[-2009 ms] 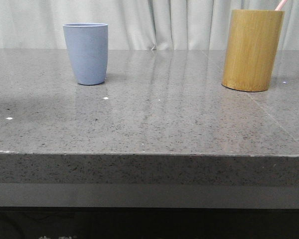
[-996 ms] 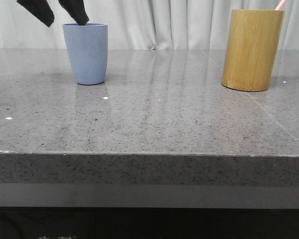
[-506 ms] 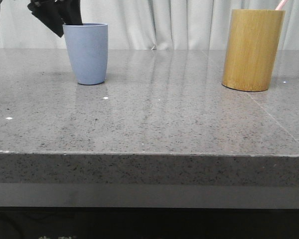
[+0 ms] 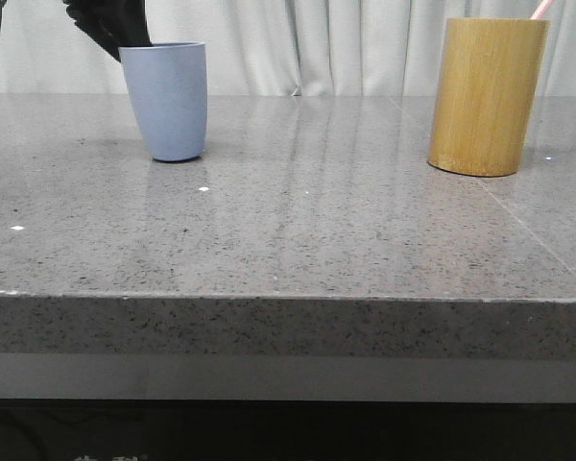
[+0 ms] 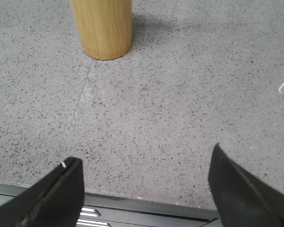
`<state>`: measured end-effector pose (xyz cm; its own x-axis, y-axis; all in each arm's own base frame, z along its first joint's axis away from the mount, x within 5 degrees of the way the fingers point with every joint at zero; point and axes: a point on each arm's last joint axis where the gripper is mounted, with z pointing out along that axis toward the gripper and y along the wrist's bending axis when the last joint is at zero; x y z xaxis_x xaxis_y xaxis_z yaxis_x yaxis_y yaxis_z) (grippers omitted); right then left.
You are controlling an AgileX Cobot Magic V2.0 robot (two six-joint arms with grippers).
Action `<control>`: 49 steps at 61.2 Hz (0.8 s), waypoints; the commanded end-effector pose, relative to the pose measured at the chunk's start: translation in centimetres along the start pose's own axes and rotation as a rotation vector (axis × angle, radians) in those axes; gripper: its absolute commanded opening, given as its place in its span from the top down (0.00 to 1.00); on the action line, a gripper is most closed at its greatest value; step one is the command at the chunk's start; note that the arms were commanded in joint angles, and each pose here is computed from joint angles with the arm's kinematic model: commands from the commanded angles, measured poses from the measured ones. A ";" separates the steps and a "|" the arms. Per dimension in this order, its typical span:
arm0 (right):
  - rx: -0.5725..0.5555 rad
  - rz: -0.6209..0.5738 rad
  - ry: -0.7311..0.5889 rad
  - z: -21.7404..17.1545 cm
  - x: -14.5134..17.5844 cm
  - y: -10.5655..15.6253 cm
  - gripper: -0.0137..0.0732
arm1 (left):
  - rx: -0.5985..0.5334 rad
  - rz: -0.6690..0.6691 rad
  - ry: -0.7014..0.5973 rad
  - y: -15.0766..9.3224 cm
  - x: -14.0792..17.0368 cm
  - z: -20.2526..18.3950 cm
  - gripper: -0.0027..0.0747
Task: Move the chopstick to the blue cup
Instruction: 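Lift the blue cup with the left gripper and set it nearer the bamboo holder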
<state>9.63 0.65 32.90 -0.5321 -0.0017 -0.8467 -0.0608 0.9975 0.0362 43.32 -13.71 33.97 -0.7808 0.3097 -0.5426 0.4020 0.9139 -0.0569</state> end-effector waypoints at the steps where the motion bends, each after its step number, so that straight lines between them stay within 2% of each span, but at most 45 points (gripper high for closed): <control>1: 0.004 -0.005 -0.087 -0.4 -1.4 0.0 0.20 | 0.033 0.027 -0.157 -2.3 -1.7 -4.5 0.99; 15: 0.004 -0.005 -0.087 -0.4 -1.4 0.0 0.20 | 0.072 0.142 -0.254 -7.4 -2.9 -7.0 0.99; 30: 0.004 -0.005 -0.087 -0.4 -1.4 0.0 0.20 | 0.102 0.241 -0.299 -12.1 -3.0 -6.6 0.99; 37: 0.004 -0.005 -0.087 -0.4 -1.4 0.0 0.20 | 0.088 0.274 -0.288 -13.2 -2.9 -5.6 0.99; 49: 0.004 -0.005 -0.087 -0.4 -1.4 0.0 0.20 | 0.084 0.278 -0.233 -13.3 -2.7 -3.6 0.99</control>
<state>9.63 0.66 32.90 -0.5321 -0.0012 -0.8467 -0.0609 0.9975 0.0368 39.38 -26.09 35.48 -0.5806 0.5184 -0.6278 0.6366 0.7698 0.0468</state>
